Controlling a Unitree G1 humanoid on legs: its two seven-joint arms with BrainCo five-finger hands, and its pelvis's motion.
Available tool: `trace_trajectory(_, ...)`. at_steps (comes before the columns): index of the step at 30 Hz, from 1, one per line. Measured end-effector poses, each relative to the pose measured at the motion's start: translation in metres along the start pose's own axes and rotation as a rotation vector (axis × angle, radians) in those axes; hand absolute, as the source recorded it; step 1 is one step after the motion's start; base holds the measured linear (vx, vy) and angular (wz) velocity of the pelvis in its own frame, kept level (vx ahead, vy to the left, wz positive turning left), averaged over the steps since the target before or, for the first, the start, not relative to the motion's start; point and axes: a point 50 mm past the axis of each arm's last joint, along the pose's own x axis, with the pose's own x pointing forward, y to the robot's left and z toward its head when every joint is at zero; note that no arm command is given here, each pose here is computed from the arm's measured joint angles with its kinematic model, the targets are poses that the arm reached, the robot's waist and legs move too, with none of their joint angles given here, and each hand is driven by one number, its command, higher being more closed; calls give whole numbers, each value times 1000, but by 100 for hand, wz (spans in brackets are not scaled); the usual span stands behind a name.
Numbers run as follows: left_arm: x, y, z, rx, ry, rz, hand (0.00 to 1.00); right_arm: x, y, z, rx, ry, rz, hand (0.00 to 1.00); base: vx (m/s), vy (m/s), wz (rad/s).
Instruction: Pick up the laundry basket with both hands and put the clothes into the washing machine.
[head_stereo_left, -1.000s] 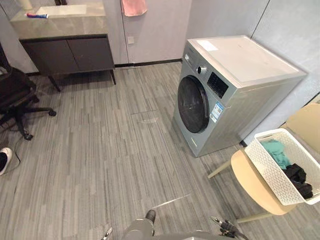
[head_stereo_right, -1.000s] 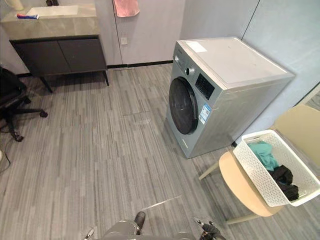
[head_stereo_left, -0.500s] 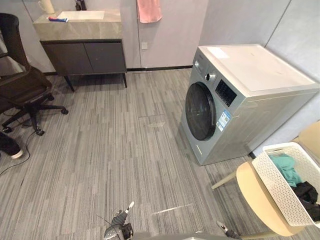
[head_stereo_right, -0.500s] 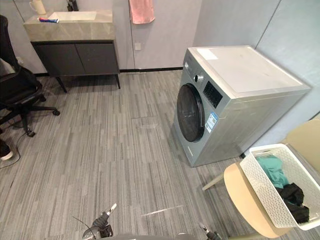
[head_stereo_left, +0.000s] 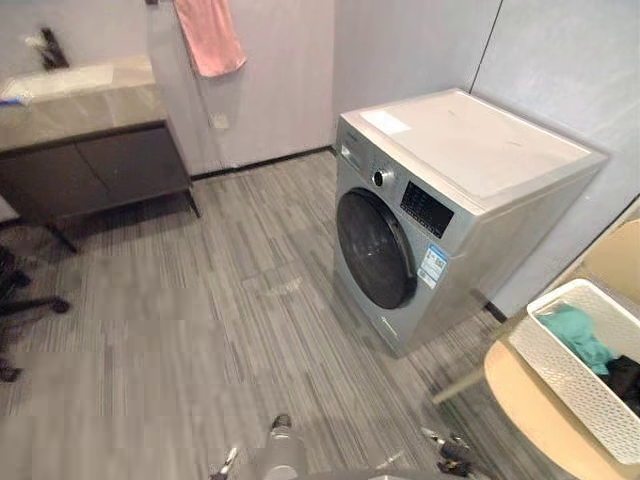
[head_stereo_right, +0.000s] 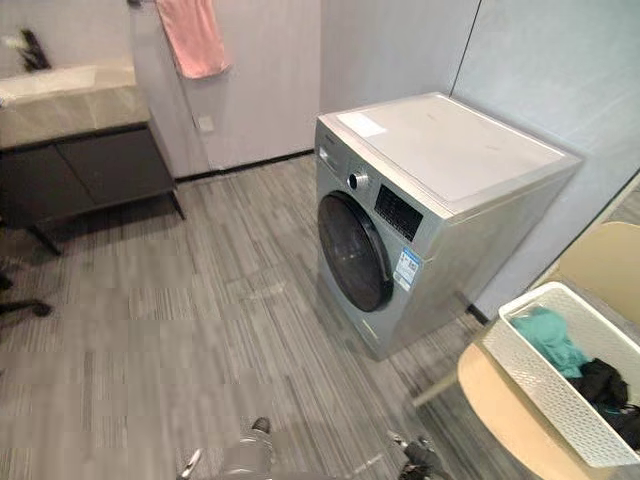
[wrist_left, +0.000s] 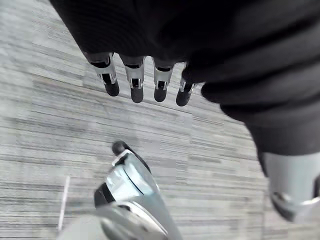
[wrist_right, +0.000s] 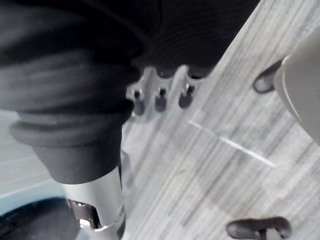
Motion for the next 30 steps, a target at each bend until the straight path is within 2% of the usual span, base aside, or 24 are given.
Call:
trace_trajectory(2,0,11,-5,-27,25,33,0,-1,-5,-9,29,30,-26,0,240,232,-5)
trace_trajectory(6,-1,10,-7,-24,31,30,0,-2,-19,-5,44,23,-66,0,136,234,-18)
trace_trajectory(11,1,-8,4,104,-8,-43,0,0,-18,7,-19,-1,-53,0,46,256,-46)
trace_trajectory(13,0,-13,9,159,-38,-66,0,1,6,29,-149,-88,36,0,12,298,-76)
trace_trajectory(16,2,-14,25,170,-96,-70,0,-8,60,59,-258,-258,209,0,-48,174,-100)
trace_trajectory(17,2,-20,29,172,-107,-83,0,-11,69,67,-271,-309,238,0,-55,70,-69)
trace_trajectory(24,3,-23,38,177,-136,-89,0,-27,75,91,-376,-458,280,0,23,-49,8)
trace_trajectory(30,1,-32,38,207,-150,-118,0,-51,102,125,-538,-672,354,0,162,-105,32)
